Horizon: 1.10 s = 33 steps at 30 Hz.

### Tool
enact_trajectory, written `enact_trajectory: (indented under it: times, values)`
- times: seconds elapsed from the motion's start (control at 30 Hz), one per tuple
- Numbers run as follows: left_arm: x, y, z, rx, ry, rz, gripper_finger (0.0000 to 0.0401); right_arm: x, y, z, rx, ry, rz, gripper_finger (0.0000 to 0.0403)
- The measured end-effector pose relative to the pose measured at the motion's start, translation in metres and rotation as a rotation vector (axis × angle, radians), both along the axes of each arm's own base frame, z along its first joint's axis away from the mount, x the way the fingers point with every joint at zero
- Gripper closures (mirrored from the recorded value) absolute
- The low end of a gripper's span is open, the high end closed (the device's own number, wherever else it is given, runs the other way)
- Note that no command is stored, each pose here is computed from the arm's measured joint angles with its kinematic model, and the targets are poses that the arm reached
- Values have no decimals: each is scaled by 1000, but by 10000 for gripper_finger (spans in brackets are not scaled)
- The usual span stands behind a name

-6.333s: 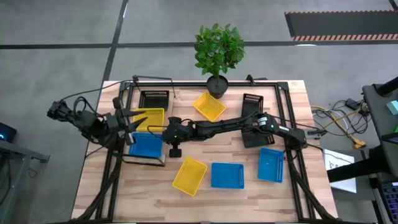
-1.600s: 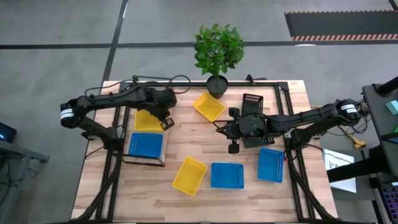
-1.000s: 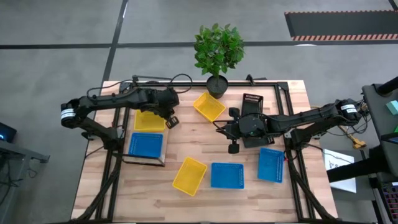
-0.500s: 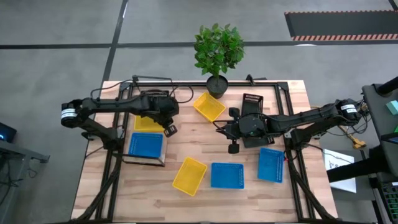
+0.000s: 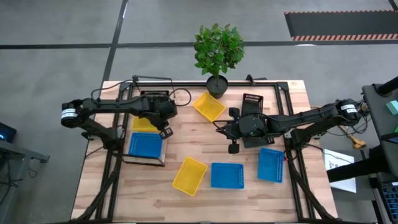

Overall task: Stack baskets on shelf by color
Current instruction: Adjust the yellow basket on the shelf, then stack the bottom yellow basket on top of the yellow basket on the shelf

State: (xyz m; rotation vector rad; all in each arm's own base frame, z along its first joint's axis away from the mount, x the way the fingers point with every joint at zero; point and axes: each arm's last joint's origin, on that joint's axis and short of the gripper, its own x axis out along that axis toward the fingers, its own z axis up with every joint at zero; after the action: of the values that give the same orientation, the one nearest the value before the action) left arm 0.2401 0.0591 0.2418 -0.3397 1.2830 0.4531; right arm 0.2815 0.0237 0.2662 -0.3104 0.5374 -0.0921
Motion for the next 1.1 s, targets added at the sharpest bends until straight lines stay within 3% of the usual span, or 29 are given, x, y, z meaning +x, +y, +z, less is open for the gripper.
enact_trajectory:
  times: [0.2, 0.4, 0.6, 0.8, 0.93, 1.1]
  values:
    - [1, -1, 4, -20, -14, -9, 401, 0, 0, 0, 0, 0, 0, 394]
    - [10, -13, 26, -1, -106, -67, 401, 0, 0, 0, 0, -1, 0, 394]
    - [25, -61, 45, 35, -282, -323, 401, 0, 0, 0, 0, -2, 0, 394]
    - [37, -121, 46, 50, -375, -602, 401, 0, 0, 0, 0, -4, 0, 394]
    - [49, -149, 43, 75, -445, -705, 401, 1, 0, 1, 2, -12, 0, 394]
    - [68, -165, 29, 99, -403, -807, 401, 1, 0, 2, 9, -20, -4, 394]
